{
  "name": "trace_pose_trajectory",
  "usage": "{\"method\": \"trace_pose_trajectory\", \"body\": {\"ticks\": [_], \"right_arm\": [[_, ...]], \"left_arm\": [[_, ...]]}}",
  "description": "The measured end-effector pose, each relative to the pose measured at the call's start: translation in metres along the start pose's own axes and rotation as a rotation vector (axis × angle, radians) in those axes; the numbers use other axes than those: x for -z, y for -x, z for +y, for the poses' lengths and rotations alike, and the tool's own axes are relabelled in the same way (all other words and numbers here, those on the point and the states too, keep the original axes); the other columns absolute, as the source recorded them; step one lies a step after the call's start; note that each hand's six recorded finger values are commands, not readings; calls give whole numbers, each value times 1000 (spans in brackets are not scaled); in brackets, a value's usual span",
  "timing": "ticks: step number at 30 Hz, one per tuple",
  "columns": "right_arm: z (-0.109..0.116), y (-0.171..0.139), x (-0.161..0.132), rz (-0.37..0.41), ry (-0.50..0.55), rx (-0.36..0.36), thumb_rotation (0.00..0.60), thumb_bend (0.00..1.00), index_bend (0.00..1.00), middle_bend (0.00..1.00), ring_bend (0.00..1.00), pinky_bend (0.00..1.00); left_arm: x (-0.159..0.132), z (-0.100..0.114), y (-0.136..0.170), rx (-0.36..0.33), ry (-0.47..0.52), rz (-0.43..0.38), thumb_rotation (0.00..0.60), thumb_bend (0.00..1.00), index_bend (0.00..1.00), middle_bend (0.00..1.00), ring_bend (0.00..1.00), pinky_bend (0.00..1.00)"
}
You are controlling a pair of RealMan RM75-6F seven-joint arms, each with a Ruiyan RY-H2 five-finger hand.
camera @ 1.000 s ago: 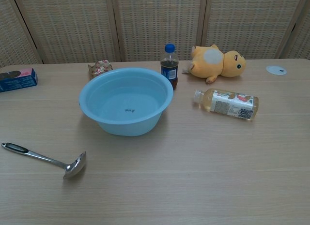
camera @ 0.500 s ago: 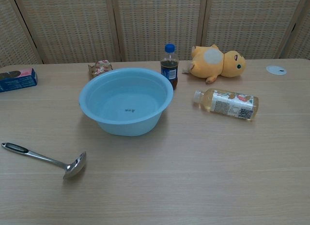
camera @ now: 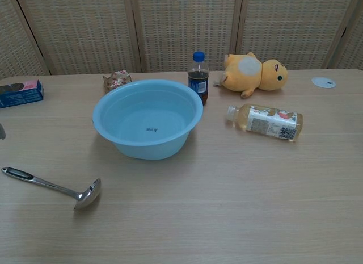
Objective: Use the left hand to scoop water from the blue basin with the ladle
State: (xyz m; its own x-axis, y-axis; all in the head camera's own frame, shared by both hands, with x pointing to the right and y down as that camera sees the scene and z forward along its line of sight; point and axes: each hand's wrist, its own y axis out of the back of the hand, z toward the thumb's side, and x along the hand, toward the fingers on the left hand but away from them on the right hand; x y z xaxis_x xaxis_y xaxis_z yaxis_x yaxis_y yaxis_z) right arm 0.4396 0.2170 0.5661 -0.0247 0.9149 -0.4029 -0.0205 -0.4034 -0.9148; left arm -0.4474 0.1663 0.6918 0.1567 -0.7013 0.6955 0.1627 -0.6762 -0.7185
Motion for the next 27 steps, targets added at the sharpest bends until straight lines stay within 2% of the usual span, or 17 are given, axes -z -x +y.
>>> {"method": "trace_pose_trajectory", "body": {"ticks": [11,16,27], "right_arm": [[-5,2,1,-5,0,-24,600,0,0,0,0,0],[-6,2,1,-5,4,-31,600,0,0,0,0,0],[-8,4,6,-17,9,-39,600,0,0,0,0,0]], "left_arm": [[-13,-22,-24,29,2,-38,600,229,426,1000,1000,1000],[-27,-33,-37,49,16,-56,600,332,452,1000,1000,1000],[-41,-38,-47,69,-15,-75,600,354,472,1000,1000,1000]]}}
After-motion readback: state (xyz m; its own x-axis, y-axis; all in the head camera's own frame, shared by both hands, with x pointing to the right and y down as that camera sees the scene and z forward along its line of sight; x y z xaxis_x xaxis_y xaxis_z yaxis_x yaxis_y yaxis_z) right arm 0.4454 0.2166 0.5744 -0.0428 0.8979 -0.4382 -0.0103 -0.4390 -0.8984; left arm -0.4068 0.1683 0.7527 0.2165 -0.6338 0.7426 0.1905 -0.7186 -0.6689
